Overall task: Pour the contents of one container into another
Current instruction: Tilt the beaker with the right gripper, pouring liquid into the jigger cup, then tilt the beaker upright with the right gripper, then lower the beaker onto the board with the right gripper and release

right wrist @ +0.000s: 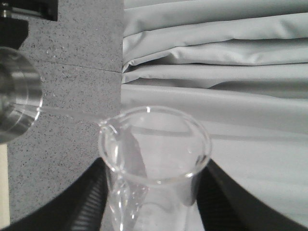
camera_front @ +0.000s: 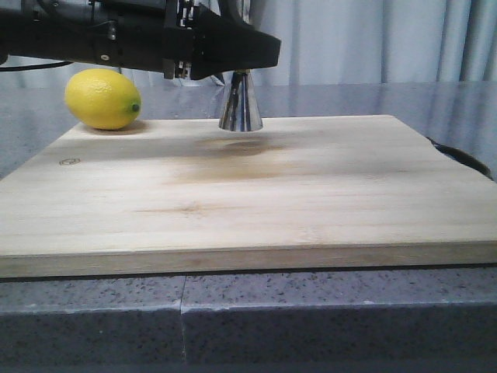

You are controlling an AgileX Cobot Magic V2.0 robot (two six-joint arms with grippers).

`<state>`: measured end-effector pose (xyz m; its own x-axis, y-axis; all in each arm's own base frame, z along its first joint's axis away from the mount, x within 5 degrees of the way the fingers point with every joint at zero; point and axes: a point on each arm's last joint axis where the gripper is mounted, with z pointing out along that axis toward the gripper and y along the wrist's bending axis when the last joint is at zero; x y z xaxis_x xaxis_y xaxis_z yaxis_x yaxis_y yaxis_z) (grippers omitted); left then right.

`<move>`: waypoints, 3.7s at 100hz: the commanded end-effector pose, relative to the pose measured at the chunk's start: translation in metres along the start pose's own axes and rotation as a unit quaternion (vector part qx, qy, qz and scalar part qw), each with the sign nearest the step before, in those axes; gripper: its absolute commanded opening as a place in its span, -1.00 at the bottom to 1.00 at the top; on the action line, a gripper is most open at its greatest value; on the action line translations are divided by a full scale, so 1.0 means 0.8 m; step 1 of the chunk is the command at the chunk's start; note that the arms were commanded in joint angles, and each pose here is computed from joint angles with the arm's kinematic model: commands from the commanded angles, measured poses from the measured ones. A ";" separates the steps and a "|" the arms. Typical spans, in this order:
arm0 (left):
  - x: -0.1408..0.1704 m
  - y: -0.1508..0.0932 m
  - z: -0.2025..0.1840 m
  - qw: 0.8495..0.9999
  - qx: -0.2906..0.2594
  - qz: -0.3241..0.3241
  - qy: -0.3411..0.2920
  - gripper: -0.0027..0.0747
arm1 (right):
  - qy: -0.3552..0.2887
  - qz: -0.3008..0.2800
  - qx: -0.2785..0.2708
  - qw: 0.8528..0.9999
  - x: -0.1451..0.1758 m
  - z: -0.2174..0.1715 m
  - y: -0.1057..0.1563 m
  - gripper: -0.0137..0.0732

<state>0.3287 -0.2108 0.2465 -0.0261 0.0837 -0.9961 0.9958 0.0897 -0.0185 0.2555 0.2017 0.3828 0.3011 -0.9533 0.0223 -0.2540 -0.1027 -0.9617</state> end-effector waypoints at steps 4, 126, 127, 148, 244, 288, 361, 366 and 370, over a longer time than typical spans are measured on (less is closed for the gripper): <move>-0.046 -0.011 -0.002 0.997 0.022 0.017 -0.078 -0.36 | -0.011 -0.012 0.048 0.999 0.003 -0.016 -0.028 -0.06; -0.046 -0.011 -0.002 0.997 0.022 0.017 -0.078 -0.36 | -0.032 0.571 0.044 0.819 0.134 -0.044 0.010 -0.06; -0.046 -0.011 -0.002 0.997 0.022 0.017 -0.078 -0.36 | -0.037 0.578 0.050 0.813 0.137 -0.045 0.010 -0.06; -0.046 -0.011 -0.002 0.997 0.022 0.017 -0.078 -0.36 | -0.068 0.655 0.086 0.748 0.160 -0.040 0.070 -0.06; -0.046 -0.011 -0.002 0.997 0.022 0.017 -0.078 -0.36 | -0.141 0.683 0.039 0.716 0.141 0.034 0.210 -0.06; -0.046 -0.011 -0.002 0.997 0.022 0.017 -0.078 -0.36 | -0.131 0.656 0.017 0.743 0.139 0.039 0.220 0.17; -0.046 -0.011 -0.002 0.997 0.022 0.017 -0.078 -0.36 | 0.003 0.690 -0.058 0.721 0.133 -0.037 0.189 0.67; -0.046 -0.011 -0.002 0.997 0.022 0.017 -0.078 -0.36 | 0.016 0.689 -0.059 0.722 0.135 -0.047 0.186 0.67; -0.046 -0.011 -0.002 0.997 0.022 0.017 -0.078 -0.36 | 0.026 0.688 -0.058 0.722 0.137 -0.057 0.183 0.67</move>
<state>0.3283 -0.2108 0.2461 -0.0239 0.0888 -0.9958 0.9962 0.0861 -0.0162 0.2179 0.0727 0.2350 -0.3944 -0.2019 -0.8965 -0.3702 0.9278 -0.0461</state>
